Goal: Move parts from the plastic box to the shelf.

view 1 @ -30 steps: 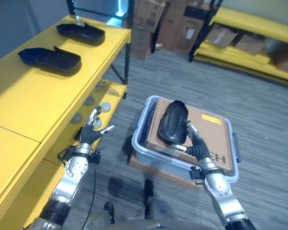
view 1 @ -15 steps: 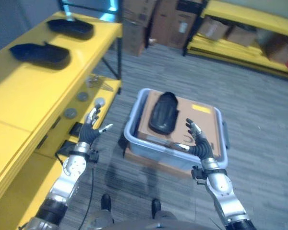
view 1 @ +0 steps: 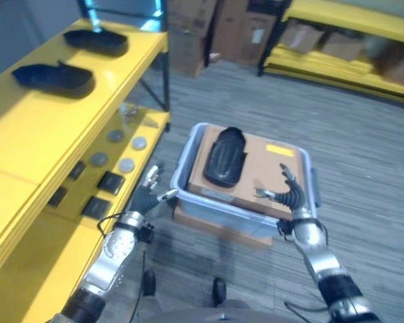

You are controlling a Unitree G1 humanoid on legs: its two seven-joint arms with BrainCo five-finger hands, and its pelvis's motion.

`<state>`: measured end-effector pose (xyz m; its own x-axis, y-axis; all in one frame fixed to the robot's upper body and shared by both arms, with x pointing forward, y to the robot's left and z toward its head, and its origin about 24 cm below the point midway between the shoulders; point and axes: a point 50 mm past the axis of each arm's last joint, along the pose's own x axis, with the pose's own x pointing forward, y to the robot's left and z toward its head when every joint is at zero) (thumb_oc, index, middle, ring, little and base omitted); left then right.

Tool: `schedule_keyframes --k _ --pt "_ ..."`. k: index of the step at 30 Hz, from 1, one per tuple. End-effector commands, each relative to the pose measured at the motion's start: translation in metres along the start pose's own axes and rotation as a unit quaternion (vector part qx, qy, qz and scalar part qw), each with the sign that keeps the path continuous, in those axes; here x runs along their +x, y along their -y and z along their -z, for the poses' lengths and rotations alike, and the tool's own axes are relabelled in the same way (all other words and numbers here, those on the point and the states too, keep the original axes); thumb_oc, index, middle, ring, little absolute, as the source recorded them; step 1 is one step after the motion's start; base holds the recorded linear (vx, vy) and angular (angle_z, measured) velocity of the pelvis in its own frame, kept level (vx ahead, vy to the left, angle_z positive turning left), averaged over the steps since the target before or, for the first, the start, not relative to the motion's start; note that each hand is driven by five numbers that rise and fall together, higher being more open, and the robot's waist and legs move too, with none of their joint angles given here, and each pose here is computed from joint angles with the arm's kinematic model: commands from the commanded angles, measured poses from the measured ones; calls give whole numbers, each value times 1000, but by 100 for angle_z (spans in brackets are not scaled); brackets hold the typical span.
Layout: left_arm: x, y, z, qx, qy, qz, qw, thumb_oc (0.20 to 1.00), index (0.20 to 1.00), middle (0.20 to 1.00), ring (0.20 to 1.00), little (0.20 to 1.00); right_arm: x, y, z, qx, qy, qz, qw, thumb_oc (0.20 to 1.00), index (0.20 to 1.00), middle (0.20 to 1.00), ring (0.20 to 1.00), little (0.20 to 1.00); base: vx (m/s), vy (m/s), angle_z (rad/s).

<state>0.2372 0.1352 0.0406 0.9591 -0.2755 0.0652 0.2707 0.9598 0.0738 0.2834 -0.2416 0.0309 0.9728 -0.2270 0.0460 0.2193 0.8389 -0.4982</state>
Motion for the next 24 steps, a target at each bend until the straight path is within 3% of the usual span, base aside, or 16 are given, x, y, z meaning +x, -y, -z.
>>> schedule_keyframes --k 1,5,12,24 --pt "17 1 -32 -28 78 24 996 1000 1000 1000 1000 1000 38 10 -42 -16 60 74 995 1000 1000 1000 1000 1000 -119 -23 33" --pt "25 14 -41 -56 94 69 992 1000 1000 1000 1000 1000 60 15 -66 -33 81 98 991 1000 1000 1000 1000 1000 -95 -18 17" --pt "36 44 -49 -101 105 138 980 1000 1000 1000 1000 1000 98 59 -122 -85 134 197 968 1000 1000 1000 1000 1000 -47 -7 19" --pt "43 63 -49 -97 104 162 977 1000 1000 1000 1000 1000 112 132 -147 -175 117 333 919 1000 1000 1000 1000 1000 -7 15 11"
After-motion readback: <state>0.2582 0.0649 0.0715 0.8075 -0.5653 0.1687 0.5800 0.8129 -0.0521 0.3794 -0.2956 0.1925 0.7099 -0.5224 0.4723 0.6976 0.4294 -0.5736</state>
